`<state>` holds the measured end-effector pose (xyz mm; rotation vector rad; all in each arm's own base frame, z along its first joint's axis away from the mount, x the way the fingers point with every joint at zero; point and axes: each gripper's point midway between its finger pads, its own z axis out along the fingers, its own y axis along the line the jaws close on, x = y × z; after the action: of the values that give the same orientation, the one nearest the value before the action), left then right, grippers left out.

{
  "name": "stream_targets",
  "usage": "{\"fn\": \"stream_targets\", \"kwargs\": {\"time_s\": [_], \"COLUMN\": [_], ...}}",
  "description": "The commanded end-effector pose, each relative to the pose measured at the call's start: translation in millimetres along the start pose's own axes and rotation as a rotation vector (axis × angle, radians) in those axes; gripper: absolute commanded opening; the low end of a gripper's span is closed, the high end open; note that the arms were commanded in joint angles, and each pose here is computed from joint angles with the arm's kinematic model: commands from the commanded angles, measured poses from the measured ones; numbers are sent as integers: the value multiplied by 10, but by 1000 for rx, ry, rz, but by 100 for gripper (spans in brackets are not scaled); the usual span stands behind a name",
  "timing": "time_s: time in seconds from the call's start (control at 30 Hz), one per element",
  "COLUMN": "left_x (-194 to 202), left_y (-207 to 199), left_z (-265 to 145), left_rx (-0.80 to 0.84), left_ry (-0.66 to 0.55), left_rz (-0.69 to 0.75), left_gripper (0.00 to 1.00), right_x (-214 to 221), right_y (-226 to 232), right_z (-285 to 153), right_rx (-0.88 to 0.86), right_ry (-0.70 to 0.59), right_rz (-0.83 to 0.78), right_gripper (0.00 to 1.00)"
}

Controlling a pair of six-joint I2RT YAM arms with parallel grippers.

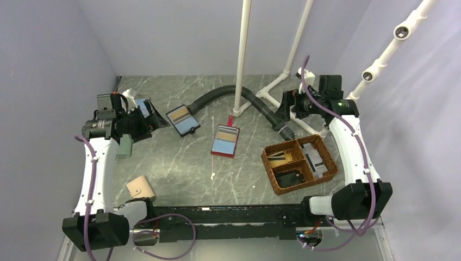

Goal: Take the credit cards out of the card holder
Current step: Pick up the card holder from the corner of the board.

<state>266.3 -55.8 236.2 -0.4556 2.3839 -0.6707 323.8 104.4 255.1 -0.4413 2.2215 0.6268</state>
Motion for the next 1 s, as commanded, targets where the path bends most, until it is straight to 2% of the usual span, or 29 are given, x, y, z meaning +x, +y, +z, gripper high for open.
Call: {"fn": "stream_targets", "kwargs": {"time_s": [0.0,0.2,0.47,0.7,0.83,0.97], "left_x": [-35,27,-98,-265,-422,-594], "left_y": [-37,275,676,1221,1595,1899], "left_z": [-107,-34,75,257,406,539], "left_rx": [-16,-152,-326,-569,-732,-875], "left_ry": [-30,-31,-84,-111,-144,-153], "left_rz": [7,-3,59,80,61,95], "left_gripper": [99,99,99,99,99,96], "right_x": [-228,-107,121,272,451,478], "right_y": [52,42,387,579,626,528], "right_z": [-127,-137,-135,-104,11,144], "right_rx": [-34,-77,-344,-515,-588,-569], "right_ry": [-95,-92,-57,-68,-5,66], "right_rz": [12,-15,-205,-364,-421,-464], "right_gripper": [100,100,100,100,100,100]}}
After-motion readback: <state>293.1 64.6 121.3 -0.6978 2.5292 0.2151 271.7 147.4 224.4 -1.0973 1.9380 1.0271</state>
